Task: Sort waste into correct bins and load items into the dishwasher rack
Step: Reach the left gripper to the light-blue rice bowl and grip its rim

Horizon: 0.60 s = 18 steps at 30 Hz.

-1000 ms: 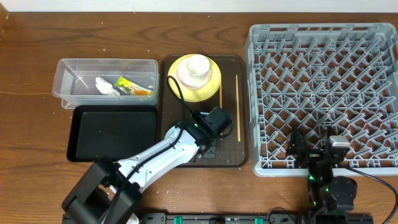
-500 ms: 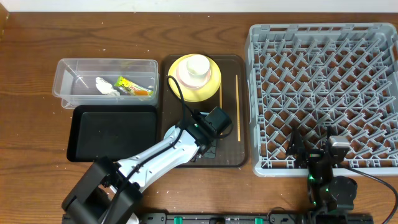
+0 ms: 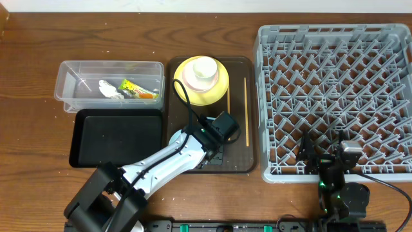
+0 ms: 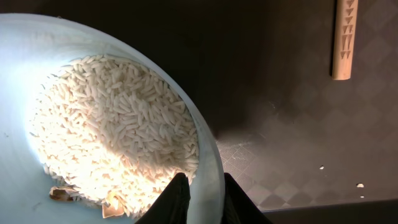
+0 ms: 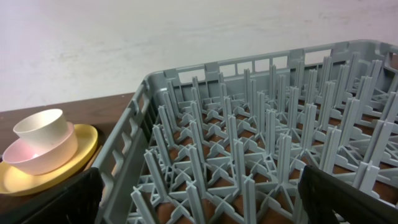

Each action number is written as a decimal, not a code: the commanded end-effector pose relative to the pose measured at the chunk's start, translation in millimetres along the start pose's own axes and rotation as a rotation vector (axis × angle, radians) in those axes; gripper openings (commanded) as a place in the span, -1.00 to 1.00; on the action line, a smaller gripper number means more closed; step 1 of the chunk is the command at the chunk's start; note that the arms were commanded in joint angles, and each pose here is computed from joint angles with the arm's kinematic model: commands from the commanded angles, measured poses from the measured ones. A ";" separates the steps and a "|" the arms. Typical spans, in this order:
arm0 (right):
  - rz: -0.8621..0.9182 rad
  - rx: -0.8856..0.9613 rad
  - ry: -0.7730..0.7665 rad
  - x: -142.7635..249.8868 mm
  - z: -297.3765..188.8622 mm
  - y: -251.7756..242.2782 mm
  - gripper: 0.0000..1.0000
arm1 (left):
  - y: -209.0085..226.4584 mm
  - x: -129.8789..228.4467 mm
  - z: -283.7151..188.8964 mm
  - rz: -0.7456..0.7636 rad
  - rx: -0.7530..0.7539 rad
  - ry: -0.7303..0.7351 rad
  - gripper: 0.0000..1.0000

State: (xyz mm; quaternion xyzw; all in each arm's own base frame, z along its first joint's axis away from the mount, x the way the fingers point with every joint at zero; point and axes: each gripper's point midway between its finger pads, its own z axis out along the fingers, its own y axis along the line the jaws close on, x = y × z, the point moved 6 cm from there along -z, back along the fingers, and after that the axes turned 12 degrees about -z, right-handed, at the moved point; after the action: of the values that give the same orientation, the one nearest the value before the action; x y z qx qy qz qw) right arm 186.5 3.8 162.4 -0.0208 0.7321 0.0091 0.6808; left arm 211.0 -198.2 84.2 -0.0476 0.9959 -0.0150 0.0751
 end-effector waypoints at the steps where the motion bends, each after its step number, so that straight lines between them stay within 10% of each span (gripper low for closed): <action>1: -0.004 0.005 0.000 1.0 0.0 -1.1 0.99 | 3.1 5.7 5.5 0.000 -0.016 0.028 -0.61; 18: -0.004 0.005 0.001 1.1 0.0 -1.1 0.98 | -1.4 6.5 5.5 -0.001 0.017 0.042 -0.74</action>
State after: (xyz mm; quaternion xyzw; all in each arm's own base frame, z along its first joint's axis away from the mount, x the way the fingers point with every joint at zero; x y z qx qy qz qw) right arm 186.5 3.8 162.4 -0.0208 0.7320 0.0091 0.6809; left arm 208.6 -201.6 83.8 -0.0483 0.9965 -0.0288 0.0626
